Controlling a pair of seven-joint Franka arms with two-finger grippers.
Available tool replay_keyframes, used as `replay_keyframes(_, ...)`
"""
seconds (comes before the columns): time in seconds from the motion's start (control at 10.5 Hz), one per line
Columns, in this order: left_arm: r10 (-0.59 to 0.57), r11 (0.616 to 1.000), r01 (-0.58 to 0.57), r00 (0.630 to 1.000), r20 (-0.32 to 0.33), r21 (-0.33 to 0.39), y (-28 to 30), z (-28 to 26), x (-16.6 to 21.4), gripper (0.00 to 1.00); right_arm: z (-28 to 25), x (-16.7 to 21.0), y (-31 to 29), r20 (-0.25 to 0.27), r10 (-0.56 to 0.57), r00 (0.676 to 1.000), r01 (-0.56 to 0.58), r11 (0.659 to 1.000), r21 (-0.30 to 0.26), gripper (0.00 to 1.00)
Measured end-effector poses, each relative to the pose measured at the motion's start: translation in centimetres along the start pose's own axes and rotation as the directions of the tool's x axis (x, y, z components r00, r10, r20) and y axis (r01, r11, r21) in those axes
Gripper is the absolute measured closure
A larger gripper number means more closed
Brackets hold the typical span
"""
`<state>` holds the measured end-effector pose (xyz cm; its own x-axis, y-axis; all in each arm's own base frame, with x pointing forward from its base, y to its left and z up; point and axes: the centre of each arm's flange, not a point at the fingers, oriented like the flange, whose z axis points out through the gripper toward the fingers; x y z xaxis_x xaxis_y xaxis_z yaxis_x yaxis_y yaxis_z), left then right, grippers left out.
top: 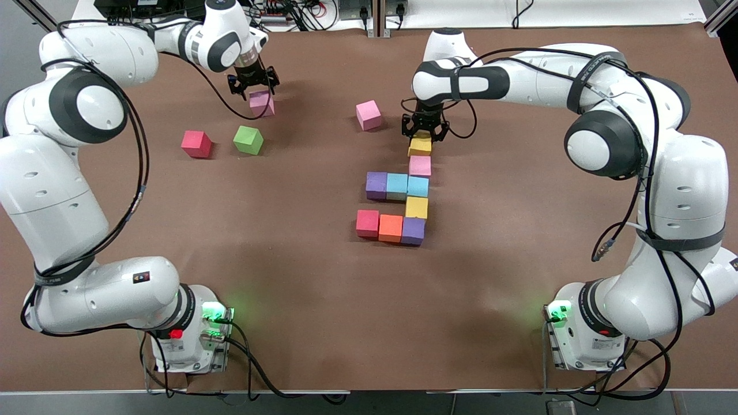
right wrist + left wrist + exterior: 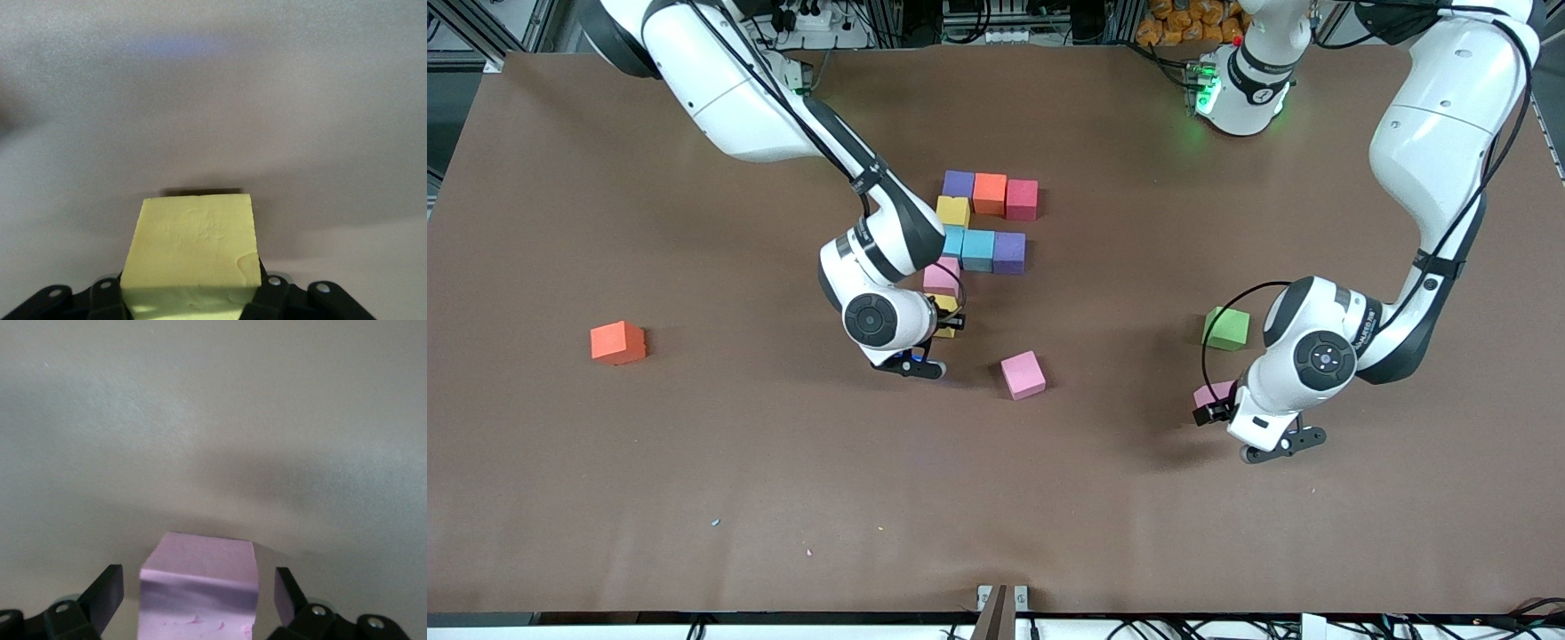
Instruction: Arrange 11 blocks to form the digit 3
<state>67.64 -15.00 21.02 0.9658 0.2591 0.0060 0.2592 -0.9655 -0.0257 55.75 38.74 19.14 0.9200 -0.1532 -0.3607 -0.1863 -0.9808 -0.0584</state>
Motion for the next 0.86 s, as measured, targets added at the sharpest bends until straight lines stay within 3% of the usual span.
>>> replay_keyframes(0.29, 0.011, 1.0, -0.011, 1.0, 0.021, 0.001, 0.7, 1.4, -0.6, 0.01, 0.3, -0.3, 0.1, 0.028, 0.001, 1.0, -0.001, 1.0, -0.018, 0.41)
replay_keyframes(0.48, 0.006, 1.0, -0.006, 1.0, 0.02, 0.0, 0.5, 1.3, -0.4, 0.28, 0.6, -0.7, -0.1, 0.048, 0.003, 0.999, -0.002, 1.0, -0.023, 0.41)
replay_keyframes(0.57, -0.003, 1.0, 0.003, 1.0, 0.016, -0.002, 0.4, 1.2, -0.2, 0.37, 0.7, -0.9, -0.2, 0.054, 0.006, 0.999, -0.005, 1.0, -0.019, 0.41)
replay_keyframes(0.86, -0.151, 0.988, 0.151, 0.989, -0.005, -0.016, 0.7, -0.1, 0.5, 0.37, 0.8, -1.0, -0.3, 0.061, 0.009, 0.998, -0.008, 1.0, -0.016, 0.41)
